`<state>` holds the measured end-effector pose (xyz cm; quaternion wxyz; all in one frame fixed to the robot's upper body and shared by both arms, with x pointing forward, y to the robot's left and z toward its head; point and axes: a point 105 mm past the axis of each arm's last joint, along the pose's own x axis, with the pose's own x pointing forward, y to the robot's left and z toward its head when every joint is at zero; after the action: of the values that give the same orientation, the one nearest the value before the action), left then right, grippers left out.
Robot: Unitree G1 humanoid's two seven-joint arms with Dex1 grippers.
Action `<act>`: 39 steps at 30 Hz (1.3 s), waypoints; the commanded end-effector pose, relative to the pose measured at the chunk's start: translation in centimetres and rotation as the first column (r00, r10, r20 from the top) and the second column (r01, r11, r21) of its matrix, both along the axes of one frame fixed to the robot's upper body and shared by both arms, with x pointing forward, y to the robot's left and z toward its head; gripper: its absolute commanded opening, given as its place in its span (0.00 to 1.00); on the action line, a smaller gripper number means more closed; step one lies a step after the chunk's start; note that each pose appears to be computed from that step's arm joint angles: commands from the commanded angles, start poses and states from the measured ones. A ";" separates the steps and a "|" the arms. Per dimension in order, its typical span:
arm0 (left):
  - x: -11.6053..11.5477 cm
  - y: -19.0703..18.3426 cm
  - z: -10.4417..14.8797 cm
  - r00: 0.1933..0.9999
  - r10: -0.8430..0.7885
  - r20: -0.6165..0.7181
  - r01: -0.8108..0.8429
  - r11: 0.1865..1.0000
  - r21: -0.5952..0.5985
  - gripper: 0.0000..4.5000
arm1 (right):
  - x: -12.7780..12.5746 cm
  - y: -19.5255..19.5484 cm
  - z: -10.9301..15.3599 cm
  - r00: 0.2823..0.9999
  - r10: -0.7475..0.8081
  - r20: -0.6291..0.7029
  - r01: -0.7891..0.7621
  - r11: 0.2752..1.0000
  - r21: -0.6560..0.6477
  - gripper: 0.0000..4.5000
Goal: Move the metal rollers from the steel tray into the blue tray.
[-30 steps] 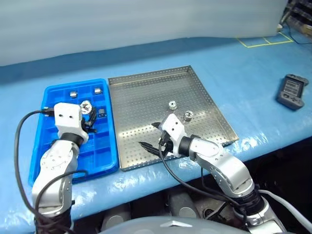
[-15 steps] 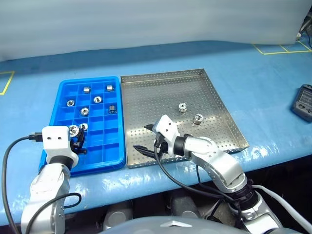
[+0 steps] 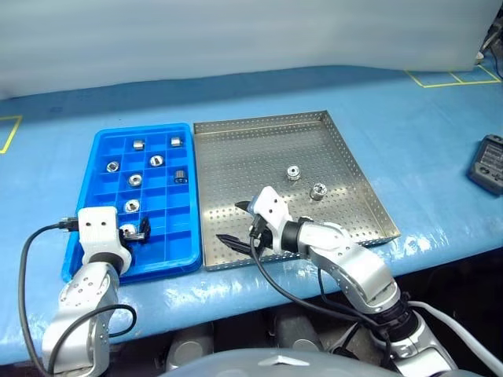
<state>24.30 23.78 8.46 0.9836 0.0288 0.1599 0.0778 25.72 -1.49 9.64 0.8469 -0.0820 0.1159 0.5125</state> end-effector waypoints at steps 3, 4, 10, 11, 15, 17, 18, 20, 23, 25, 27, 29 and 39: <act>1.2 -2.4 3.4 0.971 -0.155 0.180 0.155 0.988 0.016 1.00 | 0.1 -0.4 1.5 0.998 -0.020 0.060 0.018 0.999 0.026 1.00; 1.4 -2.9 4.0 0.958 -0.188 0.217 0.187 0.982 0.026 1.00 | 0.1 -0.5 1.6 0.998 -0.025 0.061 0.023 0.999 0.025 1.00; 1.9 -6.4 5.7 0.868 -0.387 0.311 0.388 0.920 0.059 1.00 | 0.4 -1.3 1.7 0.994 -0.081 0.073 0.079 0.997 0.021 1.00; 2.0 -7.0 5.8 0.854 -0.413 0.316 0.415 0.908 0.063 1.00 | 0.5 -1.5 1.7 0.993 -0.090 0.074 0.089 0.996 0.021 1.00; 1.3 -10.1 5.5 0.756 -0.581 0.302 0.591 0.804 0.068 1.00 | 0.6 -2.6 1.7 0.984 -0.160 0.082 0.159 0.987 0.016 1.00; 1.1 -10.8 5.2 0.725 -0.624 0.290 0.637 0.769 0.063 1.00 | 1.0 -3.5 1.8 0.971 -0.223 0.086 0.223 0.975 0.018 1.00; 1.0 -11.1 5.1 0.713 -0.640 0.285 0.653 0.755 0.059 1.00 | 1.2 -4.0 1.8 0.963 -0.256 0.088 0.255 0.967 0.020 1.00; 0.8 -11.6 5.0 0.688 -0.671 0.278 0.687 0.725 0.049 1.00 | 1.7 -5.4 1.7 0.938 -0.333 0.093 0.333 0.943 0.017 1.00; 0.7 -12.4 4.8 0.652 -0.707 0.273 0.726 0.686 0.044 1.00 | 2.5 -7.5 1.4 0.886 -0.452 0.100 0.455 0.891 -0.005 1.00; 0.6 -12.7 4.7 0.636 -0.721 0.274 0.741 0.670 0.045 1.00 | 2.9 -8.4 1.3 0.858 -0.504 0.102 0.507 0.862 -0.010 1.00; 0.6 -13.1 4.6 0.615 -0.738 0.276 0.759 0.649 0.045 1.00 | 3.7 -9.5 1.2 0.806 -0.583 0.102 0.587 0.809 -0.014 1.00; 0.5 -13.4 4.5 0.595 -0.755 0.275 0.777 0.628 0.044 1.00 | 4.6 -10.3 1.0 0.752 -0.654 0.081 0.657 0.754 -0.012 1.00; -0.3 -14.8 4.2 0.518 -0.809 0.277 0.835 0.549 0.043 1.00 | 7.7 -11.8 -0.3 0.609 -0.793 0.020 0.792 0.608 -0.056 1.00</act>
<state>24.36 9.46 12.11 0.9208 0.0490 0.0145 -0.3867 32.87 -12.40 8.75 0.9790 -0.0480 0.1657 0.1089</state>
